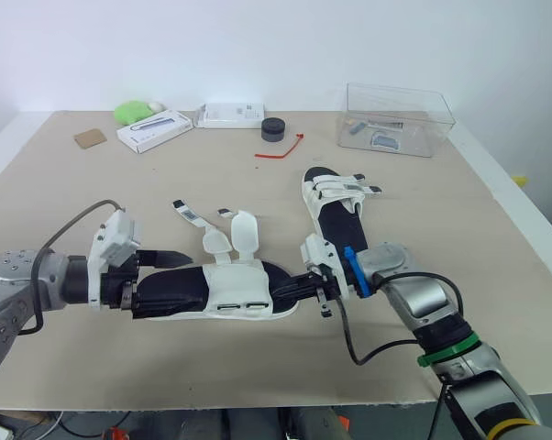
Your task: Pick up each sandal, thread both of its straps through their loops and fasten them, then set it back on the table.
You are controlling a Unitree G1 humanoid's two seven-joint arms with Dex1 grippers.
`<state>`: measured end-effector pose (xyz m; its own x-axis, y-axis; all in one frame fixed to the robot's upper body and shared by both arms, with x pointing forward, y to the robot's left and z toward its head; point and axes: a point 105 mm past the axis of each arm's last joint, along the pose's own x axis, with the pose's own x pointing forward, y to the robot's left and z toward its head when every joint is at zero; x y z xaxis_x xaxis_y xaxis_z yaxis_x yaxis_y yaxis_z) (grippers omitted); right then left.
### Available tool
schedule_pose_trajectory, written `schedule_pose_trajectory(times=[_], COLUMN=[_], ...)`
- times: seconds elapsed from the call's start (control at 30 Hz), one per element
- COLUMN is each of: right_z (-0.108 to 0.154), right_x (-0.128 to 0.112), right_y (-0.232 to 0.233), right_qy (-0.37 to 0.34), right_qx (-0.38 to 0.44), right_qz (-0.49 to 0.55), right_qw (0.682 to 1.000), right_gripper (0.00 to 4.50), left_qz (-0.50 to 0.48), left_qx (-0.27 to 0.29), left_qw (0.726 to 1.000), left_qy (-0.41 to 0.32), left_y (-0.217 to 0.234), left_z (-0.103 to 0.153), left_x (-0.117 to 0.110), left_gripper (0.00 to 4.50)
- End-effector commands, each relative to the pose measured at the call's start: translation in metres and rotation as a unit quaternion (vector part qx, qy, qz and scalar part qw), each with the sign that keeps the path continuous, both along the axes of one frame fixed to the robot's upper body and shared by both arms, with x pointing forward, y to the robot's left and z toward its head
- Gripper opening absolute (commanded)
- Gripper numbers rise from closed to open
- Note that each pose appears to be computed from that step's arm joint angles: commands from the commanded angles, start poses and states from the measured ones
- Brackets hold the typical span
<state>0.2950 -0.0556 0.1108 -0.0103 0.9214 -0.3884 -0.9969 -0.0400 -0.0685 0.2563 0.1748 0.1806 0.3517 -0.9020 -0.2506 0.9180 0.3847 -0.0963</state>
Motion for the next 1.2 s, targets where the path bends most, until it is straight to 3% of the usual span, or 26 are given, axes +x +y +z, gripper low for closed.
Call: schedule_pose_trajectory(times=[0.03, 0.17, 0.27, 0.43, 0.57, 0.97, 1.1, 1.2], right_z=[0.008, 0.008, 0.008, 0.009, 0.012, 0.013, 0.014, 0.014], right_x=[0.008, 0.01, 0.009, 0.009, 0.008, 0.009, 0.009, 0.008], right_y=[0.001, 0.003, 0.004, 0.004, 0.004, 0.004, 0.005, 0.005], right_qy=[-0.03, -0.035, -0.041, -0.05, -0.055, -0.062, -0.065, -0.066], right_qx=[-0.005, -0.006, -0.007, -0.008, -0.005, -0.005, -0.003, -0.004], right_qz=[-0.002, -0.003, 0.001, 0.004, 0.006, 0.004, 0.005, 0.006], right_qw=[1.0, 0.999, 0.999, 0.999, 0.998, 0.998, 0.998, 0.998], right_gripper=[0.04, 0.04, 0.04, 0.04, 0.04, 0.04, 0.04, 0.04], left_qz=[0.099, 0.23, 0.302, 0.315, 0.286, 0.232, 0.256, 0.278], left_qx=[-0.019, -0.076, -0.081, -0.093, -0.126, -0.169, -0.229, -0.24], left_qw=[0.995, 0.969, 0.944, 0.922, 0.909, 0.911, 0.887, 0.875], left_qy=[-0.016, 0.046, 0.101, 0.205, 0.277, 0.295, 0.307, 0.316], left_y=[0.015, 0.028, 0.035, 0.026, 0.011, -0.031, -0.027, -0.02], left_z=[0.006, -0.005, -0.025, -0.049, -0.053, -0.042, -0.035, -0.042], left_x=[0.031, 0.074, 0.093, 0.099, 0.098, 0.119, 0.139, 0.146], left_gripper=[4.45, 4.45, 4.45, 4.45, 4.45, 4.45, 4.45, 4.45])
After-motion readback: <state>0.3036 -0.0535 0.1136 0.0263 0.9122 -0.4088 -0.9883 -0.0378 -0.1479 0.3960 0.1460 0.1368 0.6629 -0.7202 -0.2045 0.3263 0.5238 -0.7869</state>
